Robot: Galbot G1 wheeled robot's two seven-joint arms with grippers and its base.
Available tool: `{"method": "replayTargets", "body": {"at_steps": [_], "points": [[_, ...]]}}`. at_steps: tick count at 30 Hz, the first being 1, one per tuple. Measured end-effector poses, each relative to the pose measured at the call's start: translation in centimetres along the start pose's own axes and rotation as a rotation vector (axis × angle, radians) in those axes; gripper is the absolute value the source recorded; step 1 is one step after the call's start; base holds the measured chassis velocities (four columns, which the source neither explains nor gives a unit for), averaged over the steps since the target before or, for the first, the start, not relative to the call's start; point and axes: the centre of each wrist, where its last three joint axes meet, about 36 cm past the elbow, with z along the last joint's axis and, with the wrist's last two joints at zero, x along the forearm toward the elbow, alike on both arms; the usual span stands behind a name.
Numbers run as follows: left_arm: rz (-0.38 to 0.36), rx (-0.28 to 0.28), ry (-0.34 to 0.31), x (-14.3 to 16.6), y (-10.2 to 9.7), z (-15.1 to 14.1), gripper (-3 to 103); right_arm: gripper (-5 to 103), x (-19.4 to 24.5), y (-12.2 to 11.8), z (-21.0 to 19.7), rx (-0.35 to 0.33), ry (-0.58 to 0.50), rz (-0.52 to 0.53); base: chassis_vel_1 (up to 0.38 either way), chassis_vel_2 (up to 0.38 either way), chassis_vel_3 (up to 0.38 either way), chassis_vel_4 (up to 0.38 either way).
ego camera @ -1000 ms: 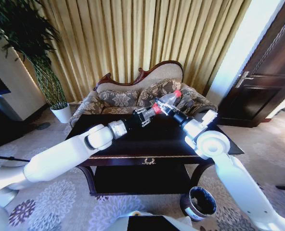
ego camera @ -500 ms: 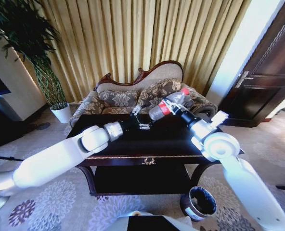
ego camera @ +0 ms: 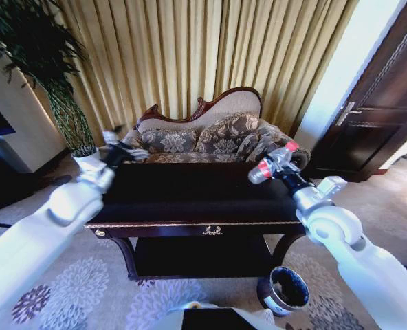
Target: Move to the front of the table and place the trash on the table into the trash bin.
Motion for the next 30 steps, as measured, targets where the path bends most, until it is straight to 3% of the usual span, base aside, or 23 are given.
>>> {"method": "replayTargets", "body": {"at_steps": [2,3,5,9,14,21,26,30], "points": [[-0.104,0.068,0.115,1.8,0.7,-0.2,100,20,1.3,0.1,0.3,0.006,0.018,0.02,0.0,0.0,0.0,0.0],[-0.104,0.068,0.115,1.8,0.7,-0.2,100,20,1.3,0.1,0.3,0.006,0.018,0.02,0.0,0.0,0.0,0.0],[-0.166,0.099,0.19,3.7,1.4,0.1,100,20,2.9,0.3,1.1,0.007,0.041,0.046,0.0,0.0,0.0,0.0],[-0.208,0.131,0.256,6.0,1.9,1.1,100,20,5.6,1.0,2.7,0.012,0.09,0.081,0.0,0.0,0.0,0.0],[-0.212,0.161,0.287,7.2,1.5,1.6,100,20,7.1,1.7,3.4,0.031,0.093,0.102,0.0,0.0,0.0,0.0],[-0.114,0.196,0.274,8.8,0.7,1.0,100,20,8.6,2.9,2.4,0.022,0.064,0.087,0.0,0.0,0.0,0.0],[0.015,0.233,0.265,8.9,0.6,0.5,100,20,9.3,3.6,1.5,0.027,0.062,0.062,0.0,0.0,0.0,0.0],[0.037,0.245,0.265,8.8,0.6,0.3,100,20,9.5,3.8,1.4,0.022,0.063,0.061,0.028,-0.021,-0.019,0.02]]}}
